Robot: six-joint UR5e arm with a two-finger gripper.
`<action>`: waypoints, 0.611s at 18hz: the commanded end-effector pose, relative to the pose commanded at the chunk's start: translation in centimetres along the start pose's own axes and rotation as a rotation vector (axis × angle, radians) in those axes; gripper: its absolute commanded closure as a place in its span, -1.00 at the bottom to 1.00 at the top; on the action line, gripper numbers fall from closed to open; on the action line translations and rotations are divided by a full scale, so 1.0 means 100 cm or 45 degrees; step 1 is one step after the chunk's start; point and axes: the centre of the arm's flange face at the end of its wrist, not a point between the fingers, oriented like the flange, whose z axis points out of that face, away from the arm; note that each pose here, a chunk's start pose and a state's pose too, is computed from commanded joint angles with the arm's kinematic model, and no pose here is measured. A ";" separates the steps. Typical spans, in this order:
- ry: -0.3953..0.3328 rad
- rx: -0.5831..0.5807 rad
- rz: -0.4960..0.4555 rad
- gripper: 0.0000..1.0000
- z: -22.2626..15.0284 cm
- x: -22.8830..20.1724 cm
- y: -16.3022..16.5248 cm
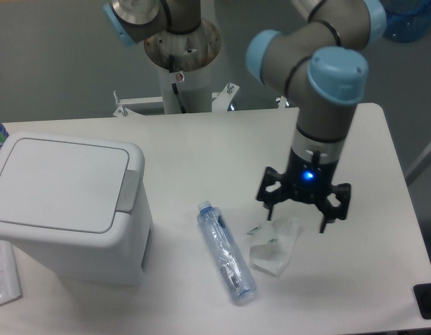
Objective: Open the trash can
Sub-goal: 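Move the open gripper over the bottle toward the trash can lid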
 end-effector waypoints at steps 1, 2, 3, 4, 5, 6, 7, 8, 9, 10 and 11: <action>0.011 0.031 -0.006 -1.00 -0.009 0.008 -0.004; 0.034 0.051 -0.005 -1.00 -0.011 0.019 -0.009; 0.063 0.071 -0.001 -1.00 -0.011 0.029 -0.015; 0.087 0.098 -0.001 -1.00 -0.015 0.037 -0.019; 0.102 0.124 -0.019 -1.00 -0.023 0.044 -0.022; 0.123 0.145 -0.047 -1.00 -0.028 0.050 -0.023; 0.166 0.169 -0.042 -1.00 -0.027 0.060 -0.024; 0.197 0.222 -0.031 -1.00 -0.029 0.067 -0.026; 0.212 0.265 -0.024 -1.00 -0.031 0.072 -0.027; 0.226 0.276 -0.028 -1.00 -0.027 0.075 -0.023; 0.235 0.280 -0.027 -1.00 -0.026 0.080 -0.020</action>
